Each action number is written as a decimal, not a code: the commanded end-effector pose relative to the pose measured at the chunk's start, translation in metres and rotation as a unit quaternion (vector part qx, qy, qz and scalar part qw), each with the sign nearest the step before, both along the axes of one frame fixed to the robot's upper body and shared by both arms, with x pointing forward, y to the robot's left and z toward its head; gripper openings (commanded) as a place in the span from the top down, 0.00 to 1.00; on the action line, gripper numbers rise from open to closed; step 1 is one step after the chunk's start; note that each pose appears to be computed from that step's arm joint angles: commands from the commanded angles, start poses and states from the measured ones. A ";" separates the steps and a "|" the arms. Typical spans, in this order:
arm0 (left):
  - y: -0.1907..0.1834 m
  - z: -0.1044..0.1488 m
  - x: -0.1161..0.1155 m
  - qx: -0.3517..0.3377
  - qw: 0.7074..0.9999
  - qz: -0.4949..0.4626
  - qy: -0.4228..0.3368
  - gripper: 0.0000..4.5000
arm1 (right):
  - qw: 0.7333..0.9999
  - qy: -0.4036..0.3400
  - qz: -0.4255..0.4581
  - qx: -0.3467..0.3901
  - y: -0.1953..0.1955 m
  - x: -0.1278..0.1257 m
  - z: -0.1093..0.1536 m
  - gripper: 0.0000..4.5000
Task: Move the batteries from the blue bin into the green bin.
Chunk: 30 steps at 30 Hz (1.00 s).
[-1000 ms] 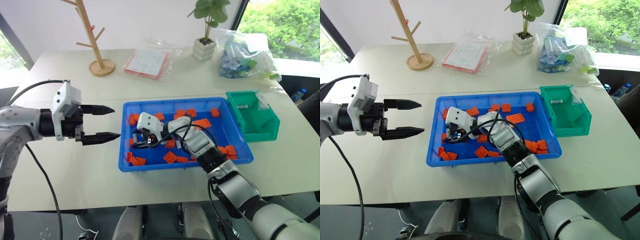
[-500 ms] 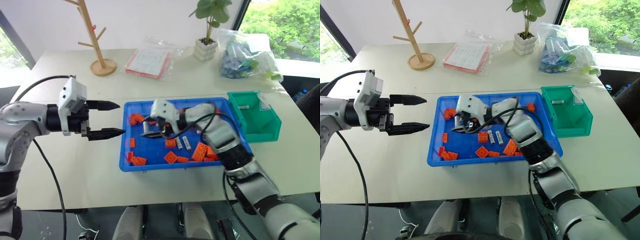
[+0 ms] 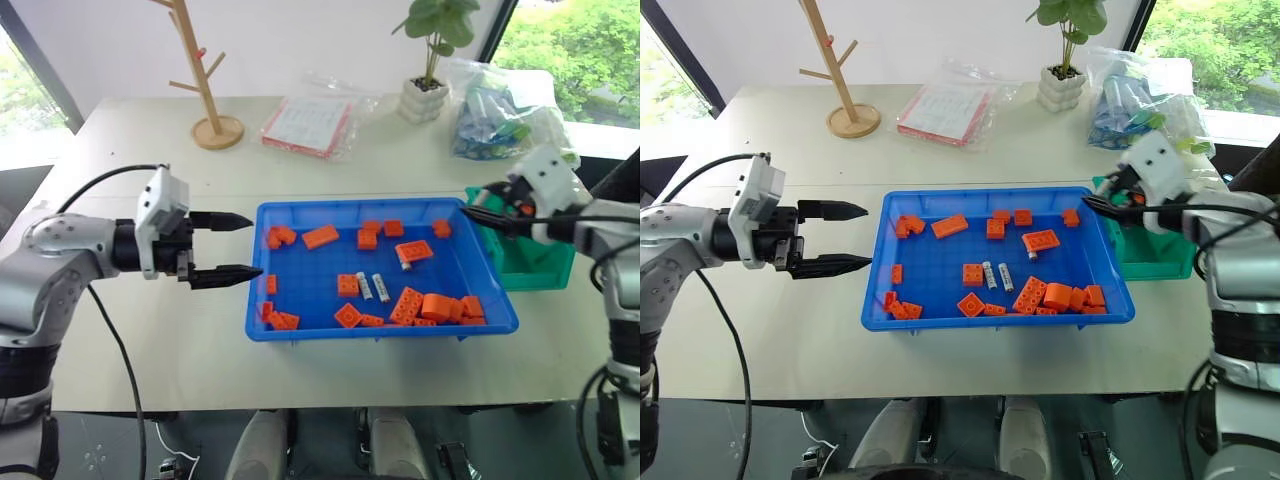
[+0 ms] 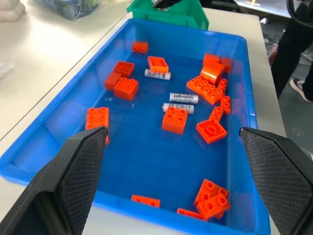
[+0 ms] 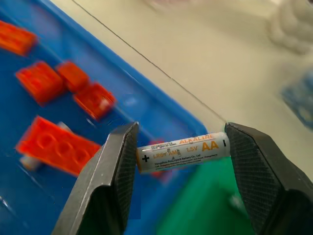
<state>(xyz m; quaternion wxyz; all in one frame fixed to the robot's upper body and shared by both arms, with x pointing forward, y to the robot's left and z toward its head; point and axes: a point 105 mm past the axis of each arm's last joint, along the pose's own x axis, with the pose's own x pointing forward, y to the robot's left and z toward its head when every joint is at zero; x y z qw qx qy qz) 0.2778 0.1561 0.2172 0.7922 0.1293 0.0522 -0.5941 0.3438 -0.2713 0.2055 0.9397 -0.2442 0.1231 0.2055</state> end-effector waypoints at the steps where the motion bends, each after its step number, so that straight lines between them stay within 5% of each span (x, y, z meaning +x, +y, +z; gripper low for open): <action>1: -0.004 0.010 0.004 -0.004 1.000 -0.007 -0.025 0.00 | 0.998 -0.040 -0.020 -0.039 -0.014 -0.007 0.012 0.40; 9: -0.008 0.013 0.007 -0.008 0.999 -0.015 -0.029 0.00 | 0.992 -0.033 -0.094 -0.073 -0.051 -0.011 -0.005 0.40; 13: -0.007 0.013 0.006 -0.009 0.999 -0.014 -0.029 0.00 | 0.991 -0.042 -0.105 -0.068 -0.053 -0.008 0.000 0.07; 15: -0.006 0.011 0.005 -0.009 0.999 -0.013 -0.029 0.00 | 0.992 -0.054 -0.099 -0.060 -0.048 -0.005 0.008 0.02; 23: -0.007 0.011 0.003 -0.012 0.999 -0.005 -0.029 0.00 | 0.995 -0.067 0.012 0.077 0.047 -0.009 0.048 0.02; 30: -0.006 0.012 0.003 -0.013 0.999 -0.003 -0.029 0.00 | 0.987 0.077 0.092 0.105 0.120 -0.038 -0.014 0.02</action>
